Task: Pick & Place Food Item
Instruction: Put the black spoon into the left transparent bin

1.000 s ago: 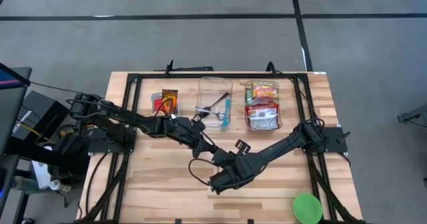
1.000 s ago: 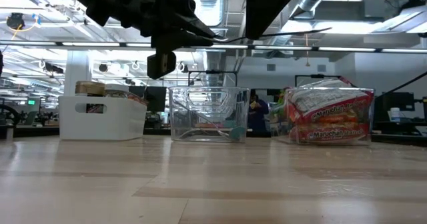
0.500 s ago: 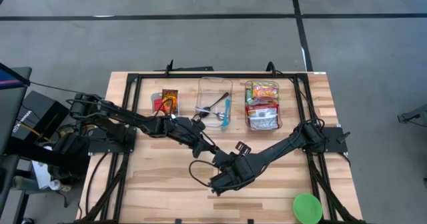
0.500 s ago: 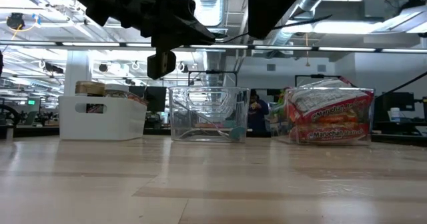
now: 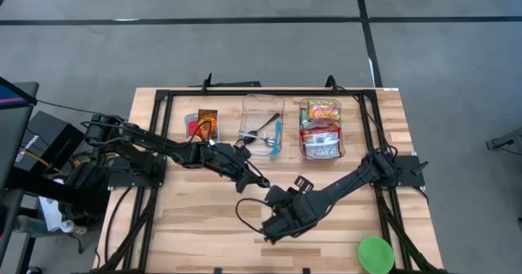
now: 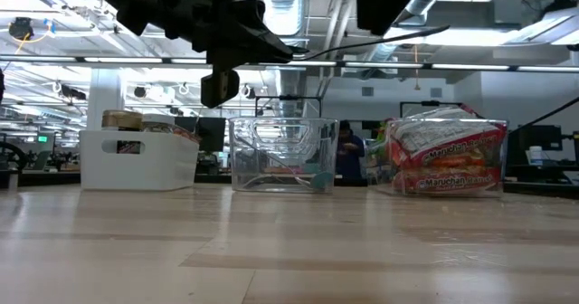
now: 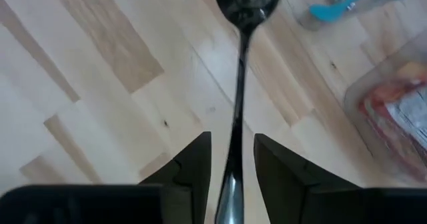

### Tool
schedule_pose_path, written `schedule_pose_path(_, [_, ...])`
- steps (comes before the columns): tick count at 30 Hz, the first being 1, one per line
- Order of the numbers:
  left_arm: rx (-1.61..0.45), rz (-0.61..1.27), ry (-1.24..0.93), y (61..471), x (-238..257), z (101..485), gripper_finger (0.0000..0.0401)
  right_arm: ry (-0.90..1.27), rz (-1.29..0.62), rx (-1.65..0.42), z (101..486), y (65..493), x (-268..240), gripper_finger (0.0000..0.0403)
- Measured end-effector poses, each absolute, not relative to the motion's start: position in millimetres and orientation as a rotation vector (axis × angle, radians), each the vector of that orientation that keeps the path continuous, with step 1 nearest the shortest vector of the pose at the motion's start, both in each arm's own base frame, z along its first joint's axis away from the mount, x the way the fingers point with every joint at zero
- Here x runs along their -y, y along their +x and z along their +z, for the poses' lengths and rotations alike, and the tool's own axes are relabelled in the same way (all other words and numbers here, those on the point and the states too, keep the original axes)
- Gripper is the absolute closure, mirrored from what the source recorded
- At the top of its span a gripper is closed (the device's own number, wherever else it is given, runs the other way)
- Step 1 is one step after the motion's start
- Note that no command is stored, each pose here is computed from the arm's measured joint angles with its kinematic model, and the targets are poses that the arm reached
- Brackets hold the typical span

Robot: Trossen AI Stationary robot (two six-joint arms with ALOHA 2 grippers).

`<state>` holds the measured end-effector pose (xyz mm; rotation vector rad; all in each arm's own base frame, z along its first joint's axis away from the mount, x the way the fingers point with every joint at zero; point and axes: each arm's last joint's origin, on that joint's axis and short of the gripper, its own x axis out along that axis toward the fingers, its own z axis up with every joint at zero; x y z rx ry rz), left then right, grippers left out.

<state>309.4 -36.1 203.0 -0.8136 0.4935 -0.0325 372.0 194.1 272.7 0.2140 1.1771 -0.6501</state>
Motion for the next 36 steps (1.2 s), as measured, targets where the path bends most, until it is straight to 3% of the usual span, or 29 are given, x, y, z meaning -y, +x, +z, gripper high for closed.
schedule_pose_path(18, [-0.475, -0.043, -0.775, 310, 34, 204, 0.0399, 0.505, -0.728, -1.069, 300, 331, -251, 0.0299])
schedule_pose_path(28, [-0.366, -0.025, -0.703, 301, 9, 230, 0.0400, 0.645, -0.782, -0.980, 300, 307, -280, 0.0392])
schedule_pose_path(36, [-0.183, 0.178, -0.492, 269, -37, 273, 0.0400, 0.682, -0.812, -0.876, 301, 301, -286, 0.0397])
